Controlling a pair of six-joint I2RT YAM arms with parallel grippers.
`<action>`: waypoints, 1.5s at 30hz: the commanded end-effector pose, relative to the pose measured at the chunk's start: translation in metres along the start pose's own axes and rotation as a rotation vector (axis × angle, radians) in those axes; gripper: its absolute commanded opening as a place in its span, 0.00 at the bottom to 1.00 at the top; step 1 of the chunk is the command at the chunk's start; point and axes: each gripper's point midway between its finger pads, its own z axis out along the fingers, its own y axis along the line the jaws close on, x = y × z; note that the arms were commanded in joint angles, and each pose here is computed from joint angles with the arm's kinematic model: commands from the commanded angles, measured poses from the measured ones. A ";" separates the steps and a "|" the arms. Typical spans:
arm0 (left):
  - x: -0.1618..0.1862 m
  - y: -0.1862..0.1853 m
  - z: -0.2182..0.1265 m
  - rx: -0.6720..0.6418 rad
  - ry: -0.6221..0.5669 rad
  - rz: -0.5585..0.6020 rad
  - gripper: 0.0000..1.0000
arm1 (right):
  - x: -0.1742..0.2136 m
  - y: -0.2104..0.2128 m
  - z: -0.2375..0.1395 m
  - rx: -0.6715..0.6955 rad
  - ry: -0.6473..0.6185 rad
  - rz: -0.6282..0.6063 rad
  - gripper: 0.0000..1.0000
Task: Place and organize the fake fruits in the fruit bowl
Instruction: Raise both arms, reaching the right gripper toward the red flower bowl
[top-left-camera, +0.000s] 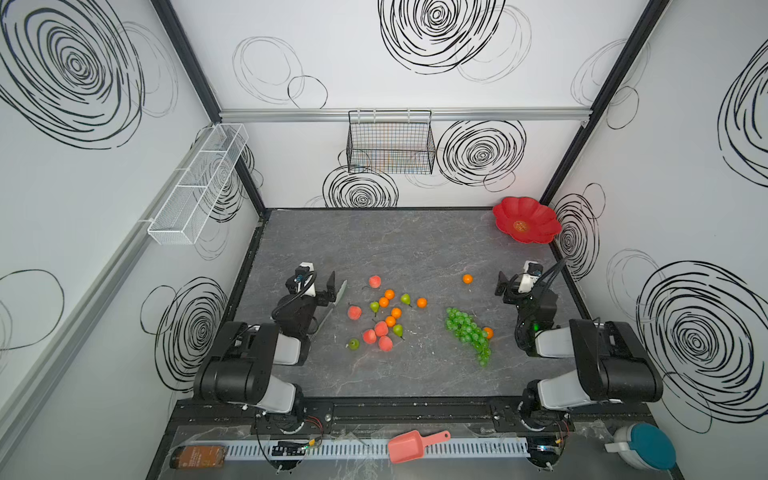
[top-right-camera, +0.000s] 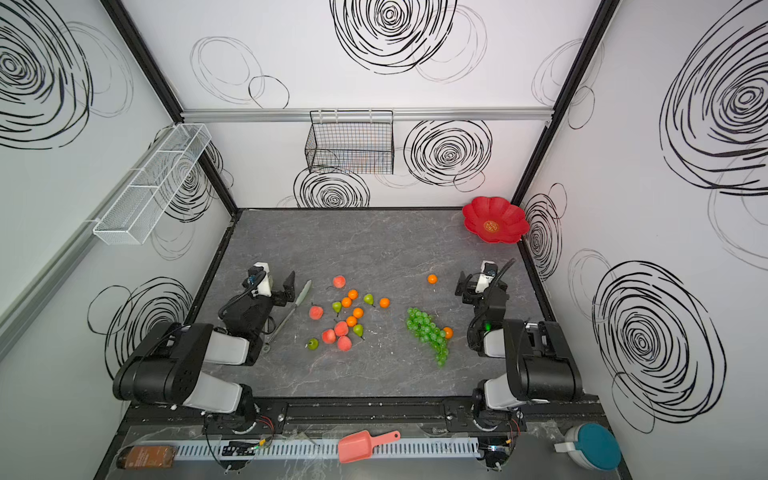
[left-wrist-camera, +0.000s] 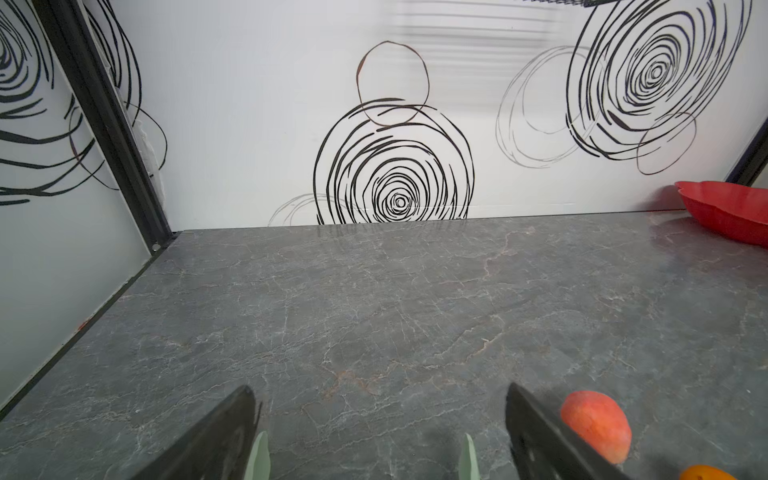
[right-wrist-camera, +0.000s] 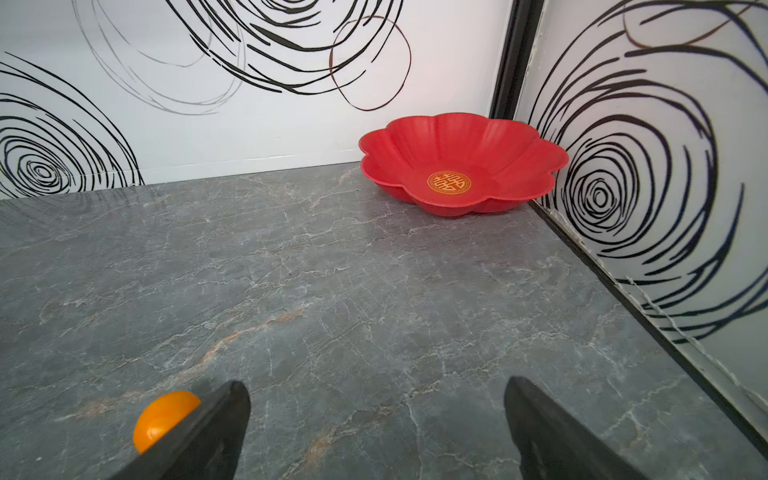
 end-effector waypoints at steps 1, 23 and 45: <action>-0.016 0.001 0.000 0.007 -0.064 0.017 0.96 | -0.014 0.001 0.003 -0.003 -0.048 -0.007 1.00; -0.020 0.014 -0.009 -0.045 -0.103 -0.029 0.96 | -0.014 0.001 0.003 -0.010 -0.050 -0.003 1.00; -0.100 -0.026 -0.020 -0.108 -0.059 -0.151 0.96 | -0.068 0.028 0.003 -0.054 0.015 0.149 1.00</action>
